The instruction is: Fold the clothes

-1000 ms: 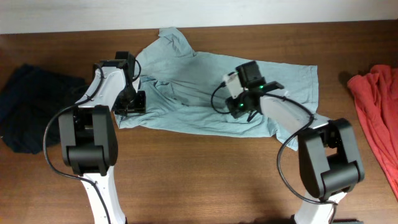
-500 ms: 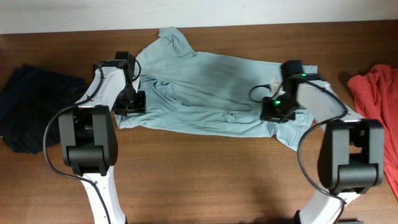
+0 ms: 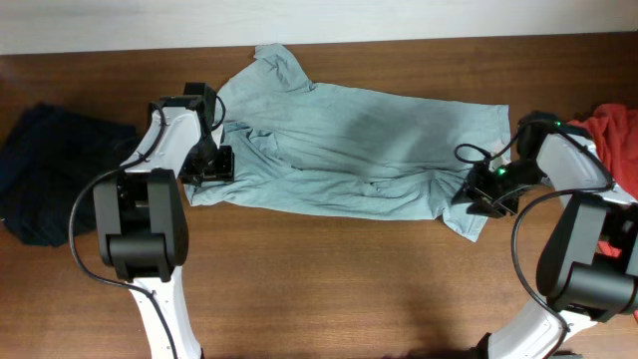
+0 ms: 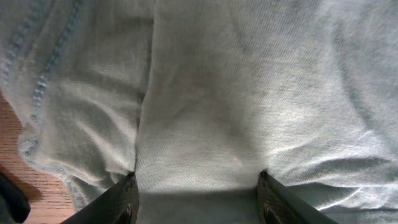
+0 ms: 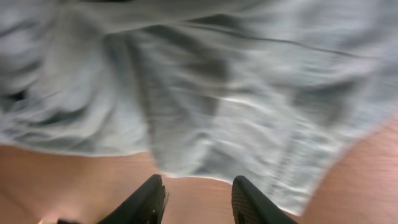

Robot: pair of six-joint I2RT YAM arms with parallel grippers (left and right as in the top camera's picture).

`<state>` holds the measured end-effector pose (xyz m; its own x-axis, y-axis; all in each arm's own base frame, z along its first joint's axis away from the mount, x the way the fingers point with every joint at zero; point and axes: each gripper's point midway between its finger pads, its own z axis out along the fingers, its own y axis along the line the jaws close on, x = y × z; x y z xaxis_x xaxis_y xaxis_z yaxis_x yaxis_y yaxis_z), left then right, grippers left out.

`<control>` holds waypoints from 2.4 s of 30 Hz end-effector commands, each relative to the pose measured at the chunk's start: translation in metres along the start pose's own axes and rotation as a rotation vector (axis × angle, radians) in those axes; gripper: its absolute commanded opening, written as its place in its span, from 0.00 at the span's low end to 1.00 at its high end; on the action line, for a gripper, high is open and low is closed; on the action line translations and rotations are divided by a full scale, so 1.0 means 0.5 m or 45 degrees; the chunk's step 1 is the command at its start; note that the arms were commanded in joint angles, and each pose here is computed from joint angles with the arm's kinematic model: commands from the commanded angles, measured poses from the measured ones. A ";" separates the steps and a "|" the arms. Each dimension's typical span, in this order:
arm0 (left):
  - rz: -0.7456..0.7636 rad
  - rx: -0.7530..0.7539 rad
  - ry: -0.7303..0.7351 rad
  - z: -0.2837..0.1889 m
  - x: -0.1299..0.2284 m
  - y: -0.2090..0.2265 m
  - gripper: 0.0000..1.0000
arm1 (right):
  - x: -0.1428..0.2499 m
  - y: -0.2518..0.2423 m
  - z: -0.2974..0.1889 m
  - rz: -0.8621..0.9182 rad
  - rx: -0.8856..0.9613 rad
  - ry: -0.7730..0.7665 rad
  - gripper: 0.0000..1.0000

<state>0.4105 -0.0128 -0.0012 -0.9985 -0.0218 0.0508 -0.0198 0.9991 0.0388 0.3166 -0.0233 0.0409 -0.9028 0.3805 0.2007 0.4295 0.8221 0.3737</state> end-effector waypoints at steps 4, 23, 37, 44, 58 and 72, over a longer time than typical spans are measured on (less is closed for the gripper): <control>0.016 0.008 0.103 0.058 0.033 -0.011 0.63 | 0.007 -0.097 -0.043 0.187 0.325 -0.048 0.47; 0.016 0.009 0.094 0.058 0.029 -0.011 0.68 | 0.079 -0.092 0.081 0.372 0.155 0.064 0.27; -0.034 0.012 0.119 0.058 0.036 0.024 0.68 | 0.011 -0.221 0.000 0.522 0.360 -0.143 0.04; -0.055 0.016 0.149 0.056 0.046 0.046 0.68 | 0.010 -0.248 -0.010 0.521 0.461 -0.168 0.04; -0.054 0.017 0.205 0.027 0.059 0.046 0.67 | 0.037 -0.296 -0.038 0.535 0.682 -0.138 0.16; -0.050 0.056 -0.012 -0.177 -0.036 0.042 0.74 | -0.007 -0.240 -0.112 0.404 0.499 -0.146 0.43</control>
<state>0.4218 0.0057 0.0795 -0.9931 -0.0728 0.0920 -0.0715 0.9973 0.0171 0.2495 -0.1525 0.0360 -0.6774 0.7203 0.1493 0.7003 0.6936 -0.1690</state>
